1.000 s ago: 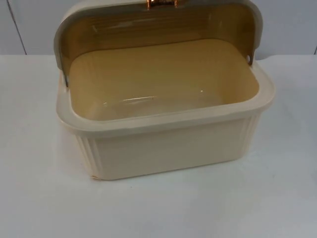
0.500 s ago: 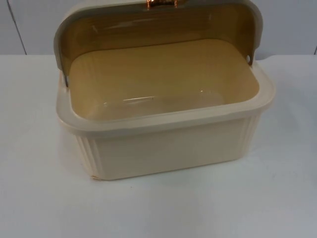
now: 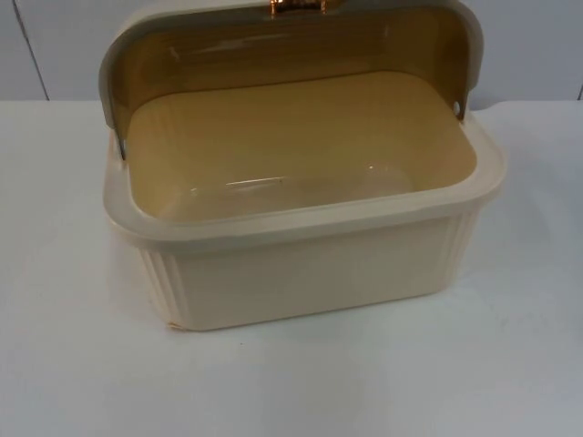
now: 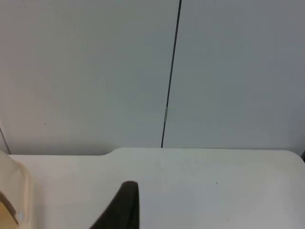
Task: Open the box lid with the left hand, place the block into the box with the right hand, then close the box lid with the left hand.
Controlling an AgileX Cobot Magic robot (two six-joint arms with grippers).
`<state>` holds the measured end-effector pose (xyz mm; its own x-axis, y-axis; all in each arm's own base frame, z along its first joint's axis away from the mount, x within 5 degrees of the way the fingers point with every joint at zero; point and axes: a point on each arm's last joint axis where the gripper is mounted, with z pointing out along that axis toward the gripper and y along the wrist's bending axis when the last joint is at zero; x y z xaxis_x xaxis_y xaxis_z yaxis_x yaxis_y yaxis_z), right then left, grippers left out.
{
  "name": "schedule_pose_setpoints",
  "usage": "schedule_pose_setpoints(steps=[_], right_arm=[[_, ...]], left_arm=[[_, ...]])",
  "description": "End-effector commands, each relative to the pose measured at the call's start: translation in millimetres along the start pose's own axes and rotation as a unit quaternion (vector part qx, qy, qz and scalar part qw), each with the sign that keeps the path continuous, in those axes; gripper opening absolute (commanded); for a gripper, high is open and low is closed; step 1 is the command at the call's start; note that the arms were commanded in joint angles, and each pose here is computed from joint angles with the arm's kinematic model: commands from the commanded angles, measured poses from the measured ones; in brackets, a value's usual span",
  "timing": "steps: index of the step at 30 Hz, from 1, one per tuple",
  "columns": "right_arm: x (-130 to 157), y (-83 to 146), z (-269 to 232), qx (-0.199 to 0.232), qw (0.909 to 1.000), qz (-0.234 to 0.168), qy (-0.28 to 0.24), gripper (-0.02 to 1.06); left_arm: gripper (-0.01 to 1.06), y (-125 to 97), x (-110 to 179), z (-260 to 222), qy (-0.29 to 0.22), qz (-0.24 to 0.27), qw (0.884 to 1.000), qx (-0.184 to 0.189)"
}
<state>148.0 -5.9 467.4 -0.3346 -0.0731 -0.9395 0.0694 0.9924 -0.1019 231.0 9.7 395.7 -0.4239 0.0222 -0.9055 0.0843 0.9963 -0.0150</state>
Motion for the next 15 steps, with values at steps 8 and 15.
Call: schedule_pose_setpoints(steps=[8, 15], right_arm=[[-1.8, -1.0, -2.1, 0.002, 1.0, 0.0, -0.006, 1.05], [0.4, -1.0, -2.1, 0.002, 1.0, 0.001, 0.006, 1.05]], left_arm=[[1.05, 1.1, -3.4, -1.4, -0.024, -0.049, 0.998, -0.004], [1.05, 0.5, -2.6, -1.4, -0.019, -0.052, 0.998, 0.0]])
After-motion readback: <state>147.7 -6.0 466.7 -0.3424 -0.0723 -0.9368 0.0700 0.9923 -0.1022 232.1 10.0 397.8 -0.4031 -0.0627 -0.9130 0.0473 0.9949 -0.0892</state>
